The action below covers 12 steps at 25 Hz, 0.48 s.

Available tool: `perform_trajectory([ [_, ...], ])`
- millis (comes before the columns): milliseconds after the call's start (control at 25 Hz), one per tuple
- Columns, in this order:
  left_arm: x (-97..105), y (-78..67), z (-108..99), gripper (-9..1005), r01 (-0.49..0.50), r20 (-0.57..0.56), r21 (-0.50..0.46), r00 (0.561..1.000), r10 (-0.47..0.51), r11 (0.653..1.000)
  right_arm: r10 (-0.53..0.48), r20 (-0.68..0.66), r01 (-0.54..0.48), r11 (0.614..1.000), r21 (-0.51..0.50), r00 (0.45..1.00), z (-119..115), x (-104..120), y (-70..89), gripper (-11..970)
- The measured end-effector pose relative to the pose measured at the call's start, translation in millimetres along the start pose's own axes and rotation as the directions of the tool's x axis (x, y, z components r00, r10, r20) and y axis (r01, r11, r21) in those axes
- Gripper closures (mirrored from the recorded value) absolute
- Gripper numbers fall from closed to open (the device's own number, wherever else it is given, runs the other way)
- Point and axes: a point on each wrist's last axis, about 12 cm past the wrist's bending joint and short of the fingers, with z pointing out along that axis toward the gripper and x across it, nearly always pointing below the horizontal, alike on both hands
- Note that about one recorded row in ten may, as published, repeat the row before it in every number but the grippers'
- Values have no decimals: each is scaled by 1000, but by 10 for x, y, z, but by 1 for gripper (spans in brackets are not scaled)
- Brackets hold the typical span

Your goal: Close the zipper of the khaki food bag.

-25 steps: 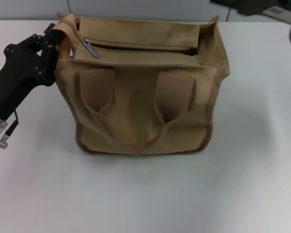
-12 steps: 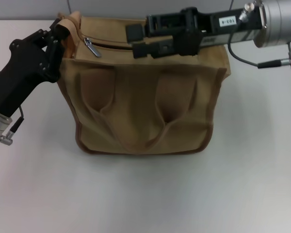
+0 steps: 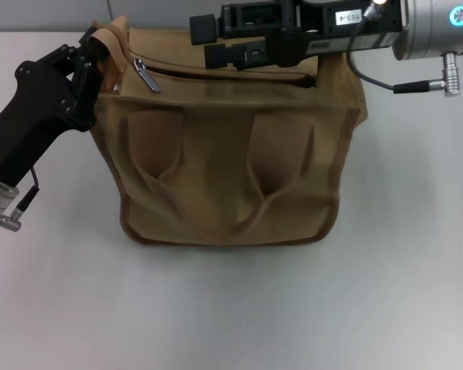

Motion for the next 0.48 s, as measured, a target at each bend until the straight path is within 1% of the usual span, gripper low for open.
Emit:
perform_trajectory([
  [360,-3,1,0,971,12,2,0,1000,-12,1000,-86,-45,86,996,8,995,214,82,-26,320],
  [480,-6,4,18,971,18,4,3,1000,-18,1000,-100,-50,101,995,17,994,261,81,-31,322],
])
